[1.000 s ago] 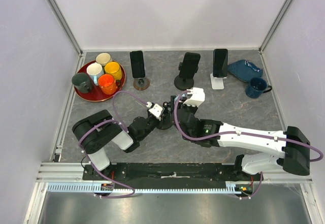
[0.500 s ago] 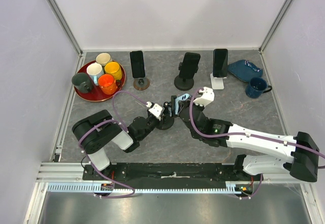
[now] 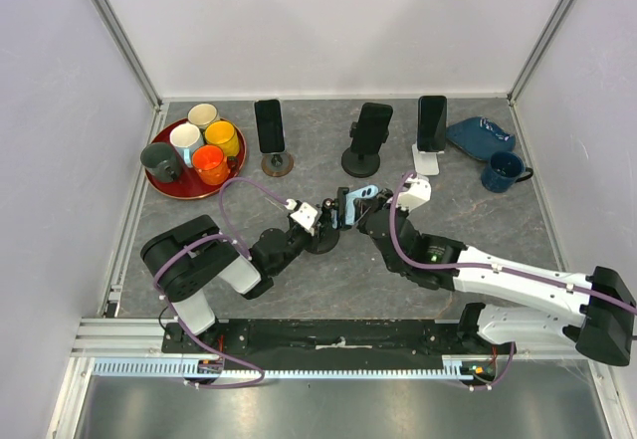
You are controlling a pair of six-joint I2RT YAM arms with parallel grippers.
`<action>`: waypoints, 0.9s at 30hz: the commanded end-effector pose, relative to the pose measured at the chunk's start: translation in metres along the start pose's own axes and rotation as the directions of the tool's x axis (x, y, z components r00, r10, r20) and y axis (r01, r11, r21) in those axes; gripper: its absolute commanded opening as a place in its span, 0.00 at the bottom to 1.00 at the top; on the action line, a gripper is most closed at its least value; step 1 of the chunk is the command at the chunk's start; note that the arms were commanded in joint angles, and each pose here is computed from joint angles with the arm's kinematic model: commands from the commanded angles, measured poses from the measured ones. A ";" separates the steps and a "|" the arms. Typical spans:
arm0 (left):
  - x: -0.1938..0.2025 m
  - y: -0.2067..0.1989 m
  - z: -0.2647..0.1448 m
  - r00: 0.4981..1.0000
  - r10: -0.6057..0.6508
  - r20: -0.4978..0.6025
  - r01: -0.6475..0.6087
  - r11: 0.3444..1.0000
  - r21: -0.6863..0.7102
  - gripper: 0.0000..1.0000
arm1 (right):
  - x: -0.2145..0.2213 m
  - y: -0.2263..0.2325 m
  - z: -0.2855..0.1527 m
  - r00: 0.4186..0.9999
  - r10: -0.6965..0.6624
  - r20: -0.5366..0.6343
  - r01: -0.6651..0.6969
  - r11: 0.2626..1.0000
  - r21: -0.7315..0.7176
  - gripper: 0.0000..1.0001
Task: Remove the phone from the phone stand
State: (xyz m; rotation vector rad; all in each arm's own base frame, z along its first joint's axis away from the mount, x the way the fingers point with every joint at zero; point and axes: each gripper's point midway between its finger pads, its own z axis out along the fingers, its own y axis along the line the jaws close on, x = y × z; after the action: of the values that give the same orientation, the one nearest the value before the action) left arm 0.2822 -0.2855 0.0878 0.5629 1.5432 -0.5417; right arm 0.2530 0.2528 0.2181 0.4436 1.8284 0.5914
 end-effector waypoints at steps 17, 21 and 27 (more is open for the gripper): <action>0.011 0.066 -0.021 0.999 -0.037 0.012 0.039 0.968 -0.247 0.47 | -0.033 0.069 -0.004 0.927 -0.375 -0.005 0.369 0.913 -0.175 0.00; 0.004 0.059 -0.021 0.999 -0.024 0.036 0.031 0.979 -0.201 0.76 | -0.041 0.070 -0.004 0.870 -0.493 0.022 0.489 0.854 -0.180 0.00; -0.012 0.042 -0.021 0.996 -0.002 0.091 0.011 0.995 -0.100 0.87 | -0.039 0.076 -0.004 0.829 -0.559 0.014 0.548 0.809 -0.214 0.00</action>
State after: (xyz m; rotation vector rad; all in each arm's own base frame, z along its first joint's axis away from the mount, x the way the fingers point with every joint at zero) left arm 0.2826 -0.2481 0.0570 0.5284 1.6491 -0.4915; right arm 0.2550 0.2870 0.2369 -0.2392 1.9248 0.3478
